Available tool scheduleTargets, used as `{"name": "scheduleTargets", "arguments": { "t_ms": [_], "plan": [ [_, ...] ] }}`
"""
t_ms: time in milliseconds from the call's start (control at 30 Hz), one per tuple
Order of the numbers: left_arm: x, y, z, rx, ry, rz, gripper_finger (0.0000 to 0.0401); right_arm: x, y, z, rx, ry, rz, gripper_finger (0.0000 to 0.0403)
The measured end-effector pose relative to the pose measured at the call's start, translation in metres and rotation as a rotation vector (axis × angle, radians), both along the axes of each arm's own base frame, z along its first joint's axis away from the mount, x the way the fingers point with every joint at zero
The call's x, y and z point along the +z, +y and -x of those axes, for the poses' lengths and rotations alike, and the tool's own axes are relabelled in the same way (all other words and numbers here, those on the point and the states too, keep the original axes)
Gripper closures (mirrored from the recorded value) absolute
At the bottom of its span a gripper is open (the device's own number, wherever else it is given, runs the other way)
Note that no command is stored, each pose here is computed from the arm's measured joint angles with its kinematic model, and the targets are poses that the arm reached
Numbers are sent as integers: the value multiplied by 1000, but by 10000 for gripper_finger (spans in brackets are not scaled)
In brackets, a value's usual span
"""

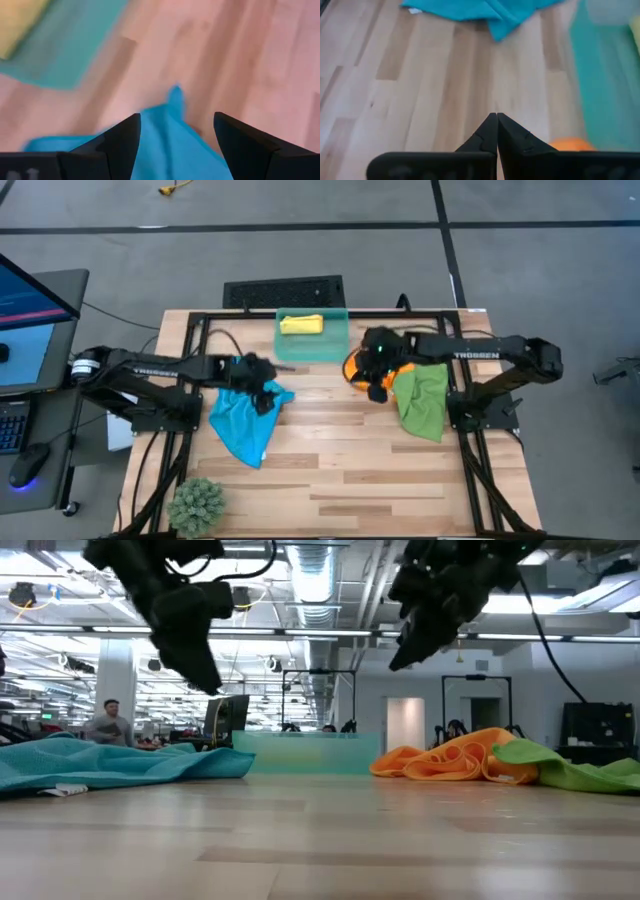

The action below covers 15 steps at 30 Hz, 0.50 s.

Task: Roll microfiber towels into tight, uniform cylinder then place into a basket
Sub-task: Fold the blue microfiber towel

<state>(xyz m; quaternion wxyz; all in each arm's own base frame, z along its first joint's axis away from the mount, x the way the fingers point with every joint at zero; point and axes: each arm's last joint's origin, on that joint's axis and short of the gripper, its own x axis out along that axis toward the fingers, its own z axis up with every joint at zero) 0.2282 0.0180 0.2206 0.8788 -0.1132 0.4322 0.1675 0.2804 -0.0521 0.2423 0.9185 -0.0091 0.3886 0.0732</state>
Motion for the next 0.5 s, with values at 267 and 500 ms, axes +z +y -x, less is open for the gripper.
{"name": "scheduleTargets", "arguments": {
  "t_ms": [267, 500],
  "plan": [
    [-11, -59, 6, -35, -3, 14, 159, -10, 61, -22, 122, -96, 30, 387],
    [-15, -109, 19, -28, -55, 10, 159, -31, 94, -39, 137, -113, 84, 376]
  ]
}}
